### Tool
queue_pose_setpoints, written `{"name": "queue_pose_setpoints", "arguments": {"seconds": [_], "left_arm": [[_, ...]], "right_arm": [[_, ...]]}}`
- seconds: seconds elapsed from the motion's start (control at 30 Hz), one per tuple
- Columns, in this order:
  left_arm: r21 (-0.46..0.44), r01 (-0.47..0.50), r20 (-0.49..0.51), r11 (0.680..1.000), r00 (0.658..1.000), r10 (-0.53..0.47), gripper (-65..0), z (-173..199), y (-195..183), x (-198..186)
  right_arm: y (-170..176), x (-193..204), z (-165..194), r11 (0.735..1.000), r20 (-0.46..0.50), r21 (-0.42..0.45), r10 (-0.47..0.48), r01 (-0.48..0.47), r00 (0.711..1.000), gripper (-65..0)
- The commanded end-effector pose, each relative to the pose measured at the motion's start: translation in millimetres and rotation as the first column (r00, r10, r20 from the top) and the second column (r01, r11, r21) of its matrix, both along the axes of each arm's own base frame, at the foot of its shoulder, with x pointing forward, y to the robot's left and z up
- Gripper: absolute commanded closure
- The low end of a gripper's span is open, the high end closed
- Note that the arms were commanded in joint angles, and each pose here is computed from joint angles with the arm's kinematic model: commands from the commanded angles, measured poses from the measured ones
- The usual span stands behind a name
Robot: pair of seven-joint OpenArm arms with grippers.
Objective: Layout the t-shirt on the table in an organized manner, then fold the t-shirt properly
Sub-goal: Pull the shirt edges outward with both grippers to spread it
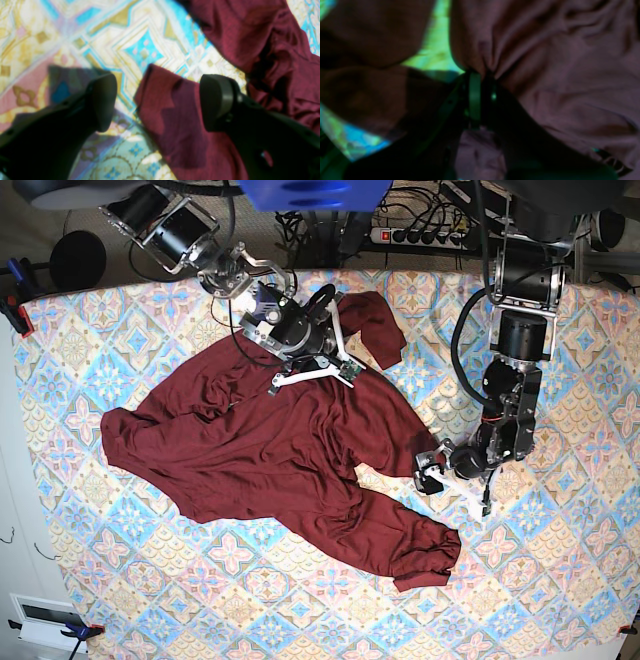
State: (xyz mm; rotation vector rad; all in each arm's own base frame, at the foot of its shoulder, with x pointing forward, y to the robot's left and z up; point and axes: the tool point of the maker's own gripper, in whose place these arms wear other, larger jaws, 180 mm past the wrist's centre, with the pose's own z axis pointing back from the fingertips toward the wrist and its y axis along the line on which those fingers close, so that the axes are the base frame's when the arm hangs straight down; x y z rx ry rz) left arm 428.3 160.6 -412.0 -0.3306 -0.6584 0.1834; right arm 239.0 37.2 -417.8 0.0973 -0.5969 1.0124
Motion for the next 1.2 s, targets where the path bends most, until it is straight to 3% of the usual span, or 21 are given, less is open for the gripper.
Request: {"name": "queue_pose_setpoints", "arguments": {"seconds": [0.0, 0.07, 0.17, 0.33, 0.63, 0.9, 1.17], "left_arm": [[0.004, 0.009, 0.027, 1.000, 1.000, -0.009, -43.7, 11.6, -2.4, 10.4], [0.015, 0.071, 0.025, 0.997, 0.997, -0.071, -29.5, 7.4, -22.8, 8.4], [0.030, 0.097, 0.053, 0.995, 0.994, -0.098, 0.0, 10.9, -28.0, 11.8], [0.081, 0.036, 0.101, 0.996, 0.994, -0.044, 0.0, 30.4, 7.7, 28.4], [0.158, -0.148, 0.192, 0.976, 0.974, 0.116, 0.0, 79.5, 119.1, 41.8], [0.217, -0.258, 0.271, 0.942, 0.943, 0.195, 0.0, 115.5, 187.1, 39.5], [0.279, -0.422, 0.294, 0.862, 0.893, 0.342, 0.0, 122.7, 282.2, 9.9]], "right_arm": [[5.9, 4.4, 8.5, 1.000, 0.021, 0.027, 0.006, -0.007, 1.000, -0.7], [5.9, 4.4, 8.5, 1.000, 0.021, 0.027, 0.006, -0.007, 1.000, -0.7], [8.4, 5.7, 10.3, 0.999, 0.031, 0.042, 0.009, -0.011, 0.999, -0.7], [11.6, 7.1, 13.7, 0.998, 0.045, 0.063, 0.012, -0.015, 0.999, -1.5], [-3.6, 24.0, 22.1, 0.997, 0.069, 0.069, -0.050, 0.045, 0.996, -20.1], [-21.4, 46.6, 32.3, 0.990, 0.103, 0.079, -0.121, 0.113, 0.987, -20.6], [-67.1, 84.1, 48.3, 0.972, 0.167, 0.065, -0.234, 0.226, 0.958, -20.6]]}}
